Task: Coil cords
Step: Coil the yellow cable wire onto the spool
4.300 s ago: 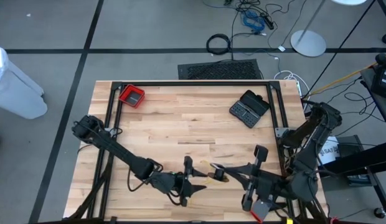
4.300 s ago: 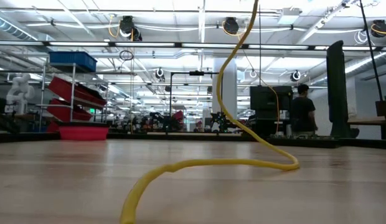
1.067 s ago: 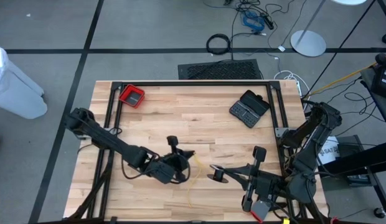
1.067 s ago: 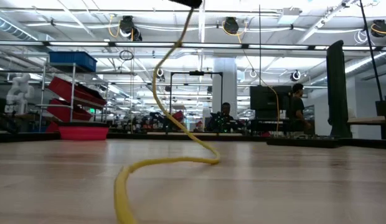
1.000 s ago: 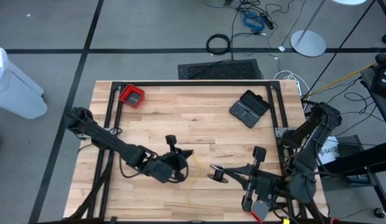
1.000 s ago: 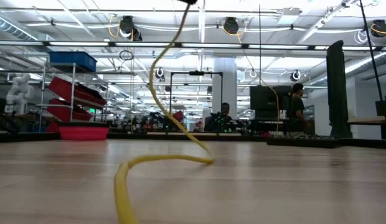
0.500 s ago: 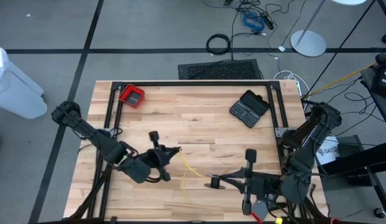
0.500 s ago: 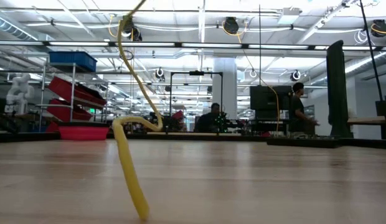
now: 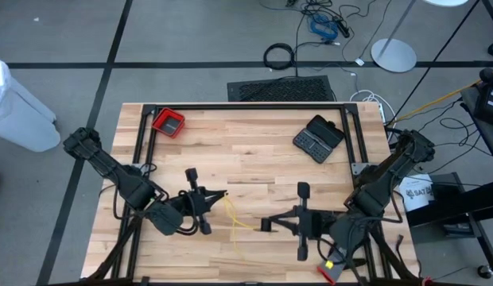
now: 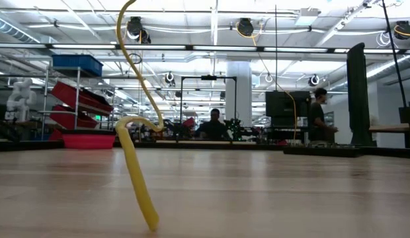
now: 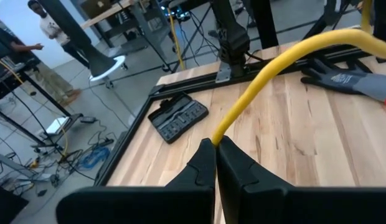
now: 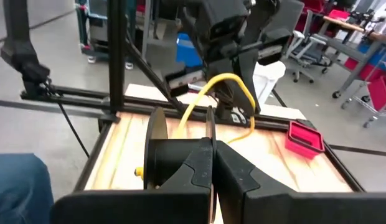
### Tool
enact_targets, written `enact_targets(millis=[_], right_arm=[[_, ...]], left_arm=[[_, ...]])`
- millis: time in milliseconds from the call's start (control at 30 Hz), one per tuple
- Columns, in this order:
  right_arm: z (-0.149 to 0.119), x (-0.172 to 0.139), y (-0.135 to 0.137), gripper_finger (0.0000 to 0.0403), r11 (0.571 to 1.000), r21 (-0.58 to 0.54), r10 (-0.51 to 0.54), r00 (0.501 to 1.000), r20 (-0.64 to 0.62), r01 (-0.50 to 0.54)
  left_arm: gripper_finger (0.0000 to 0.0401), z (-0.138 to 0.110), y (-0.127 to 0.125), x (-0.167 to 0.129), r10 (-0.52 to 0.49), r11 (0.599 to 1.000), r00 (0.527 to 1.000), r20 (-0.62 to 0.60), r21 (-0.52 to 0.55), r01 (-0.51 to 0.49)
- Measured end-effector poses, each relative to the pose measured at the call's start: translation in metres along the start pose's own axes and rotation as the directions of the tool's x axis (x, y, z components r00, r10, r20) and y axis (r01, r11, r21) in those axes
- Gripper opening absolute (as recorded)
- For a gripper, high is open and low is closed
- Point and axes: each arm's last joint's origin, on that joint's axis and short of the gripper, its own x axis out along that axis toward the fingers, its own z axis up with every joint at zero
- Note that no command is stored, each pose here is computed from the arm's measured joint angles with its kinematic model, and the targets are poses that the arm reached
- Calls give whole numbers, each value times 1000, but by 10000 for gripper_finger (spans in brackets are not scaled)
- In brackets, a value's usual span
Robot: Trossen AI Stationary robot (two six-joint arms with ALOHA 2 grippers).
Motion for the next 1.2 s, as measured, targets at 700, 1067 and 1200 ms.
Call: enact_targets(millis=[700,1067,1200], right_arm=[[-21,25,-4,0,995,-84,46,988,-149,-60],[-26,34,-10,0,994,-96,29,981,-192,-48],[-27,34,-10,0,995,-94,27,980,-197,-46]], left_arm=[[1,3,-2,-1,-30,998,999,20,-48,31],[1,14,-5,-2,-142,978,984,108,-138,157],[1,17,-5,-3,-166,970,977,133,-158,186]])
